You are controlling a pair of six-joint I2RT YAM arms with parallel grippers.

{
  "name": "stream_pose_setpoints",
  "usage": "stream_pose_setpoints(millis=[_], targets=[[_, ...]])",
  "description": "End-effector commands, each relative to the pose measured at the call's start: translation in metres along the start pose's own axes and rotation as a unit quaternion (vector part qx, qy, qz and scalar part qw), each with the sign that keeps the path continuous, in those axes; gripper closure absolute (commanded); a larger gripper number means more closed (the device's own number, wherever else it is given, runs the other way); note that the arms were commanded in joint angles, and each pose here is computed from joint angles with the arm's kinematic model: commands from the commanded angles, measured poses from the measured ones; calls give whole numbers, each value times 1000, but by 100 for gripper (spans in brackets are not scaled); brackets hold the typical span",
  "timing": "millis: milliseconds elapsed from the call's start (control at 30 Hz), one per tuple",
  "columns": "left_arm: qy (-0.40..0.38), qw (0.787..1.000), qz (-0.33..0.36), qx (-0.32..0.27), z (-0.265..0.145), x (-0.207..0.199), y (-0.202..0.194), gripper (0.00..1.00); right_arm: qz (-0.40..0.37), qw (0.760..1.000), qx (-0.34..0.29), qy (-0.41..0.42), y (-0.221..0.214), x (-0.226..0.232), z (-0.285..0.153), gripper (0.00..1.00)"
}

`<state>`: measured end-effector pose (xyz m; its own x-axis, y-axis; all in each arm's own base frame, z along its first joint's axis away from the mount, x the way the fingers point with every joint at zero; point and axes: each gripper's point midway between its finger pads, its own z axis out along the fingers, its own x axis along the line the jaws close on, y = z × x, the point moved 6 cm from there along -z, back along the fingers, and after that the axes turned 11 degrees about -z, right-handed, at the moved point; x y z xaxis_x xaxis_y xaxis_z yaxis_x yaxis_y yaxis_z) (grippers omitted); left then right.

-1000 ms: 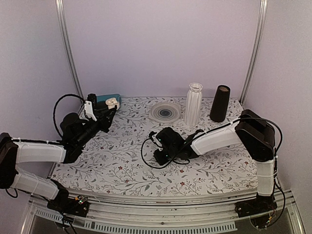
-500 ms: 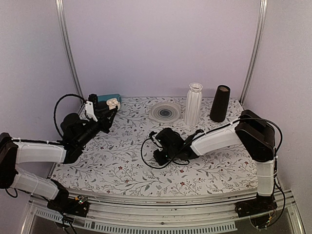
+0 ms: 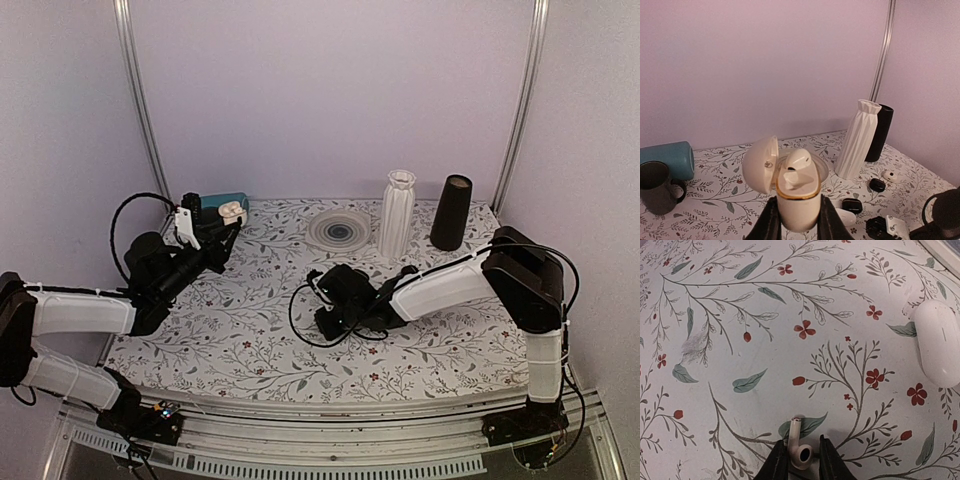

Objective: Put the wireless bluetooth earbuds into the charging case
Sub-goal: Pick up the left earbud from the center of the board.

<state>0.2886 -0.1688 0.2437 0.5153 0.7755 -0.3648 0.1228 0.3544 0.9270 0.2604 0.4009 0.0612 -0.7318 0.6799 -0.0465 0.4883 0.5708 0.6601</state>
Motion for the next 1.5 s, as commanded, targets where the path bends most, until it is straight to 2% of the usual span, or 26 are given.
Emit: stream_pose_setpoints(millis=[0, 167, 700, 900, 967, 1233, 1467], targets=[[-7, 1000, 9, -9, 0, -6, 4, 100, -7, 998, 58, -6, -32, 2, 4, 77], [-7, 1000, 10, -7, 0, -7, 2, 100, -6, 998, 69, -10, -42, 0, 5, 75], [-9, 1000, 16, -7, 2, -8, 1, 100, 6, 996, 82, -26, -49, -4, 4, 76], [-14, 999, 29, -1, 4, -10, -3, 100, 9, 997, 78, -17, -50, -3, 1, 80], [-19, 999, 33, 1, 5, -12, -5, 100, 7, 997, 76, -14, -49, -2, 0, 84], [-67, 995, 79, 14, 8, -30, -20, 100, 3, 998, 58, 20, -33, -3, -12, 88], [-138, 984, 115, 22, 9, -52, -41, 100, 21, 994, 54, 96, -9, -15, -40, 90]])
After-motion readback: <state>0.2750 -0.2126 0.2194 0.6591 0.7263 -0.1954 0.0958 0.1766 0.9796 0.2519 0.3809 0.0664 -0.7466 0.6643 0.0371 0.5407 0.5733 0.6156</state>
